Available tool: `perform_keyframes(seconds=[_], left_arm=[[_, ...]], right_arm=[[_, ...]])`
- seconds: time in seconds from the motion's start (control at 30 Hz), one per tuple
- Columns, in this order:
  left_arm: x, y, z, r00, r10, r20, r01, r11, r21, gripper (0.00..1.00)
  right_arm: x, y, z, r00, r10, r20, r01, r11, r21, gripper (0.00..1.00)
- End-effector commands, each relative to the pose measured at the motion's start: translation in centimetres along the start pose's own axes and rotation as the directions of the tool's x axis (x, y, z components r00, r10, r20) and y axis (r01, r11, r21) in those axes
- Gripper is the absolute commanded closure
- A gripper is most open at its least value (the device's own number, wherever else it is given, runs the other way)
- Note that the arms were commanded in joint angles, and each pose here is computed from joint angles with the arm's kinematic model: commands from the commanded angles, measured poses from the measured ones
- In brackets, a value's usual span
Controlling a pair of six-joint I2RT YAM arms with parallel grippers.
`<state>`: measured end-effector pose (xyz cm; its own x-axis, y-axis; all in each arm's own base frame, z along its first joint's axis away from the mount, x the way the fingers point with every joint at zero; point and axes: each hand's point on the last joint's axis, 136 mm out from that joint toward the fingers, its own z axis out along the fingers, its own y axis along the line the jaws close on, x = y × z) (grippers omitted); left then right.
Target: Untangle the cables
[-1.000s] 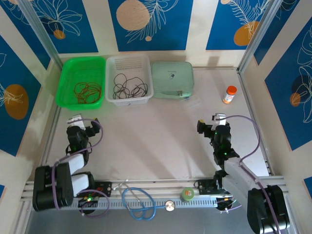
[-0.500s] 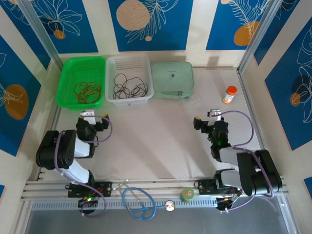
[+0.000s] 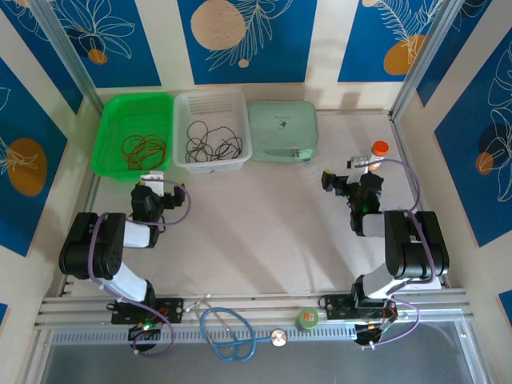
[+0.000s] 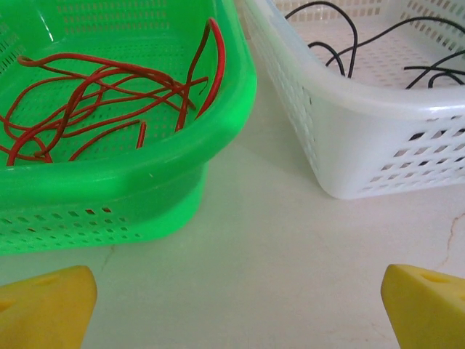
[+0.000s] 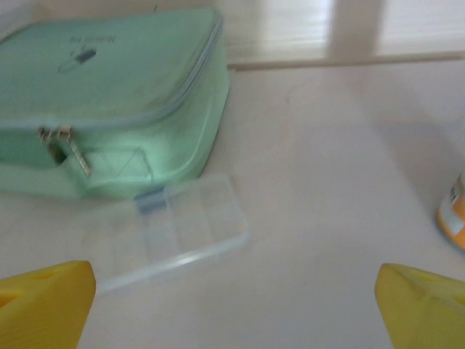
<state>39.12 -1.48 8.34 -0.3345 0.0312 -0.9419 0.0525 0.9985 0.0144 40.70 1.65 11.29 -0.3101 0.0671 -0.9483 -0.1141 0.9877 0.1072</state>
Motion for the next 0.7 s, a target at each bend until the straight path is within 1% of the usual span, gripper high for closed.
perform_keyframes(seconds=[0.0, 0.67], left_arm=[[-1.08, -0.10, 0.04, 0.999, 0.025, 0.025, -0.025, 1.000, -0.006, 0.00], [-0.93, -0.61, 0.14, 0.999, 0.035, 0.016, -0.036, 0.999, 0.024, 0.00]], right_arm=[[2.18, 1.51, -0.23, 0.996, 0.027, -0.090, -0.033, 0.997, -0.063, 0.01], [2.24, 1.60, -0.27, 0.996, 0.019, -0.086, -0.024, 0.998, -0.058, 0.01]])
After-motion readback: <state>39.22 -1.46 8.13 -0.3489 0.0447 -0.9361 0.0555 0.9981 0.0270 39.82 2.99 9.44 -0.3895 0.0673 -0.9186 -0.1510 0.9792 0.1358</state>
